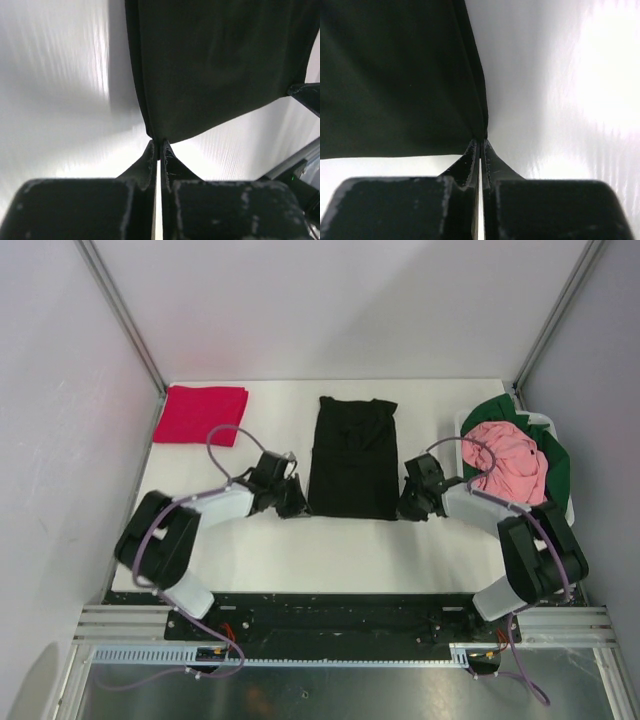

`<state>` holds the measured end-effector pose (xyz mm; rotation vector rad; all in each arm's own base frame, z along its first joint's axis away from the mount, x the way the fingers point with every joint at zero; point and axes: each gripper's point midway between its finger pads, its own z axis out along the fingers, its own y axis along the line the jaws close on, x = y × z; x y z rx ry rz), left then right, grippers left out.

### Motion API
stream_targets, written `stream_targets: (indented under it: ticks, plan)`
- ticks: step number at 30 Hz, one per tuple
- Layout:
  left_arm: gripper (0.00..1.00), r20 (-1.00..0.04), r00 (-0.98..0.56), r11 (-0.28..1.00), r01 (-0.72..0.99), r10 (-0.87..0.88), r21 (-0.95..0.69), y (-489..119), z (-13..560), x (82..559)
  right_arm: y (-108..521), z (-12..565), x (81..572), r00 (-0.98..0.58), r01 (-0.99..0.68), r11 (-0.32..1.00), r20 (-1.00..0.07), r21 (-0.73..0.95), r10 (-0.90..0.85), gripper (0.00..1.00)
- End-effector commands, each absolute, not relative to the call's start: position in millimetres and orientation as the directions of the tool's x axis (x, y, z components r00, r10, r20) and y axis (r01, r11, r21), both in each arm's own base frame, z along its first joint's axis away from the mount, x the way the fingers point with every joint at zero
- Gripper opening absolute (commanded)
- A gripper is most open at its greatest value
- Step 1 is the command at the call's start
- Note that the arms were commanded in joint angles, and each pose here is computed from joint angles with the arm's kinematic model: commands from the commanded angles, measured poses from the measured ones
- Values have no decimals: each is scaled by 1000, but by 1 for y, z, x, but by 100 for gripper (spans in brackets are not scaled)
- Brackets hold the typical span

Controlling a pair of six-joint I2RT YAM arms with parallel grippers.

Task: Fold and stack the t-shirts
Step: Grab one side of the 2/3 rectangular tshirt with both arms

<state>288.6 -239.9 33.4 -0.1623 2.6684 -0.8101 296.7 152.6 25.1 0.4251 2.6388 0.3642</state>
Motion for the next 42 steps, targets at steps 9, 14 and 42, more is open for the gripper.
stream_targets:
  ticks: [9, 14, 42]
  plan:
    - [0, -232, -948, 790, -32, -217, -612, -213, 38, 173, 187, 28, 164, -940, 167, 927, -229, 337, 252, 1]
    - [22, -221, -963, 788, 14, -156, -616, -211, 44, 149, 188, 37, 141, -949, 150, 932, -218, 329, 229, 14]
    - [48, -541, -839, 777, 304, -56, -552, -293, 155, 374, 170, 135, 269, -786, 127, 900, -511, 417, 348, 48]
